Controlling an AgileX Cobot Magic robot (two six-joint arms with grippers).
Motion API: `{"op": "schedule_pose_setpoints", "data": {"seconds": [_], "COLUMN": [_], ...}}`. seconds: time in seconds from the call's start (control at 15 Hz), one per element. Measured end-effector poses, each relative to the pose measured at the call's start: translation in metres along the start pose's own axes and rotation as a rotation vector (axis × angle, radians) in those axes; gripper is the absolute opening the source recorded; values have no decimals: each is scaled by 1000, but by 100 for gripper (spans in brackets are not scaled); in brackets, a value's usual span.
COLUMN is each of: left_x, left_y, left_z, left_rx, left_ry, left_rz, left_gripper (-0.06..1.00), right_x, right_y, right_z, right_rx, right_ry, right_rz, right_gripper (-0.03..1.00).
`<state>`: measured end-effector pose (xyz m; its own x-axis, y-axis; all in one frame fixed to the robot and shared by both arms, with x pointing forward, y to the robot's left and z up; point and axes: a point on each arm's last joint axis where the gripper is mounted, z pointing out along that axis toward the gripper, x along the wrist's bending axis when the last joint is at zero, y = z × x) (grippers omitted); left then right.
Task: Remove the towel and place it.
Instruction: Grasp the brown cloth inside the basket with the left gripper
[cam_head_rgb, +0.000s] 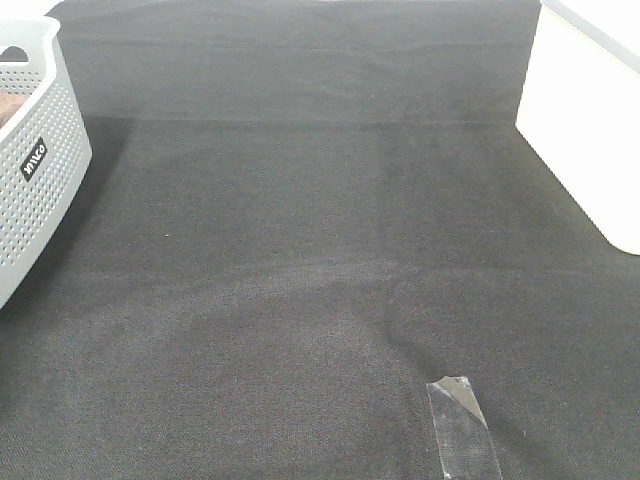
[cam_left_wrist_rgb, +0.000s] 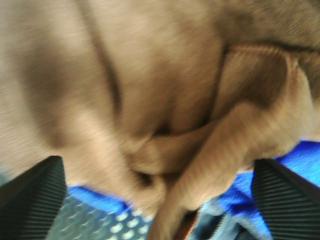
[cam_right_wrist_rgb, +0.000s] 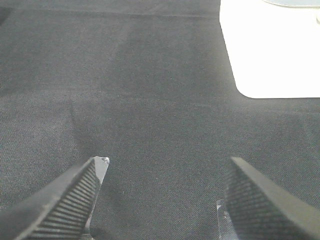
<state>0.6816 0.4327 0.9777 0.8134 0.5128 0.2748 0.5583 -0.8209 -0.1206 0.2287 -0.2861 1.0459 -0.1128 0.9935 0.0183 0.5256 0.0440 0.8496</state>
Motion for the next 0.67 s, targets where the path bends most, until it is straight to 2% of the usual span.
{"op": "schedule_pose_setpoints", "data": {"seconds": [0.07, 0.13, 0.27, 0.33, 0.4, 0.53, 0.67], "left_x": [-2, -2, -3, -3, -5, -9, -10], "left_y": [0, -1, -1, -1, -1, -2, -2], "left_z": [1, 1, 1, 1, 1, 0, -1], "left_rx": [5, 8, 10, 13, 20, 33, 29], "left_ry": [-19, -28, -31, -35, -56, -101, -105], "left_rz": [0, 0, -28, -60, -92, -125, -139], "left_gripper": [84, 70, 25, 8, 2, 0, 0], "right_x": [0, 0, 0, 0, 0, 0, 0], "right_y": [0, 0, 0, 0, 0, 0, 0], "right_z": [0, 0, 0, 0, 0, 0, 0], "right_rx": [0, 0, 0, 0, 0, 0, 0], "right_ry": [0, 0, 0, 0, 0, 0, 0], "right_rz": [0, 0, 0, 0, 0, 0, 0], "right_gripper": [69, 69, 69, 69, 69, 69, 69]}}
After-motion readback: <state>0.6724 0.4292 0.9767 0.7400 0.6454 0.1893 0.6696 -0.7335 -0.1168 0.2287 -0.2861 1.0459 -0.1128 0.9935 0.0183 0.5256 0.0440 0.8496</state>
